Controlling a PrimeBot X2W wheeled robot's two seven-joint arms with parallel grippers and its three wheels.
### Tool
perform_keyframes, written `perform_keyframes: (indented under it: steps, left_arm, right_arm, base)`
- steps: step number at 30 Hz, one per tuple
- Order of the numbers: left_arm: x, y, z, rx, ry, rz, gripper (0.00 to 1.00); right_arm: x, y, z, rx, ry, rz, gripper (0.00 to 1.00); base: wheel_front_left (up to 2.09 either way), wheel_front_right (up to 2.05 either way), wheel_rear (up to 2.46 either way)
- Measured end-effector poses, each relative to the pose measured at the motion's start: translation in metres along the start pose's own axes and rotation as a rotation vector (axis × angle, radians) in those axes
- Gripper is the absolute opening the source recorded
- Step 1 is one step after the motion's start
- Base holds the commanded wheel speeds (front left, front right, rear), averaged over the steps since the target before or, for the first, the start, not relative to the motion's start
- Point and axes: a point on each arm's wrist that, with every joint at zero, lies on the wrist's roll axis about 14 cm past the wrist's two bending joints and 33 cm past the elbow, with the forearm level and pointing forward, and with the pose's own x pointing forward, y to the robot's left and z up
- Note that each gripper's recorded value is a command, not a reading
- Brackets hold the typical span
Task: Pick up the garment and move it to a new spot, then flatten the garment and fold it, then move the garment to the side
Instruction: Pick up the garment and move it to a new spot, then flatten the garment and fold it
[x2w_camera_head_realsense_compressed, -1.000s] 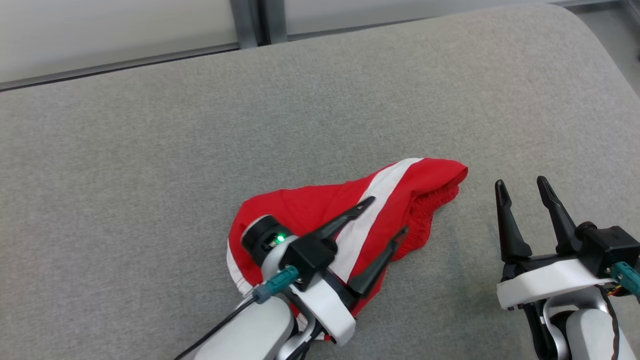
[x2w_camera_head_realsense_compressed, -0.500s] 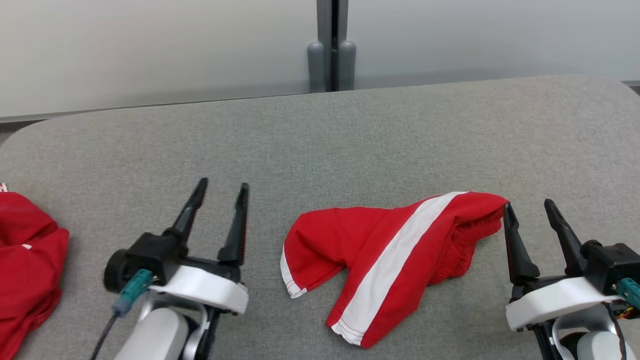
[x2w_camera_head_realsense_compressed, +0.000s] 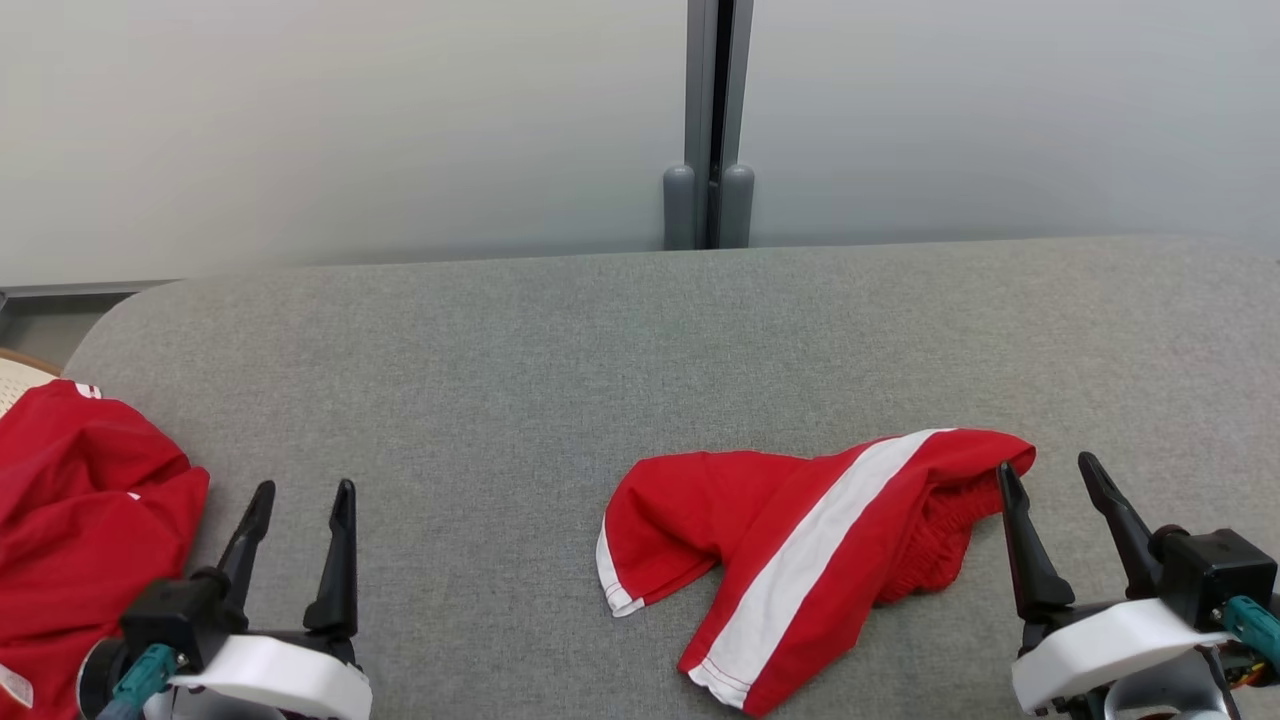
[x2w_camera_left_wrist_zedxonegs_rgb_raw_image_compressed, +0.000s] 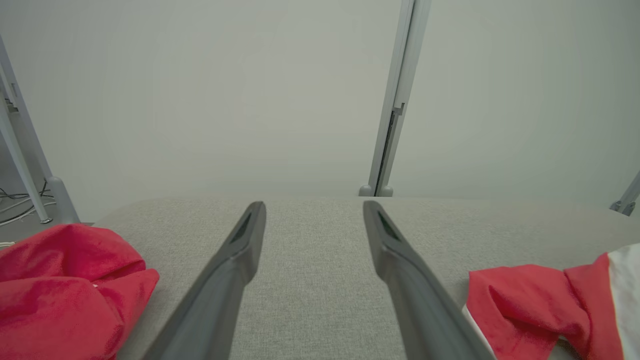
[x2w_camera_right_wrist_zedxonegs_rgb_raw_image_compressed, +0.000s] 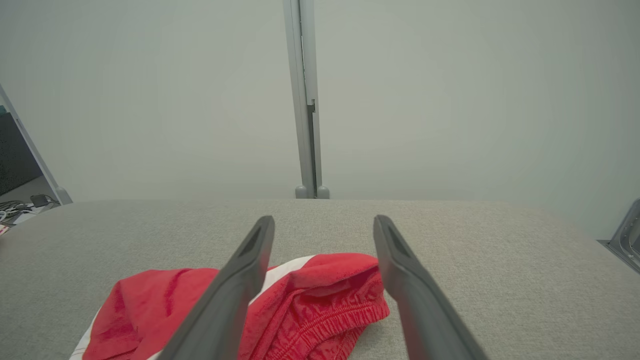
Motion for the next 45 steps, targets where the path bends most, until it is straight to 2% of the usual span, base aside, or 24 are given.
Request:
perform_keyframes:
  steps: [14,41,45]
  left_arm:
    - [-0.025,-0.014,-0.004,0.011,0.018,-0.044,1.0]
    - [-0.028,-0.012,-0.007,0.028,0.041,-0.032,1.0]
    - [-0.024,-0.032,-0.012,0.04,0.069,-0.097,1.0]
  right_arm:
    - [-0.022,0.002,-0.006,0.005,0.025,-0.009,1.0]
    - [-0.02,0.005,-0.006,0.009,0.03,-0.005,1.0]
    - [-0.018,0.005,-0.009,0.01,0.037,-0.005,1.0]
  base:
    - [0.0,0.0,0.0]
    - [0.0,0.0,0.0]
    - [0.0,0.0,0.0]
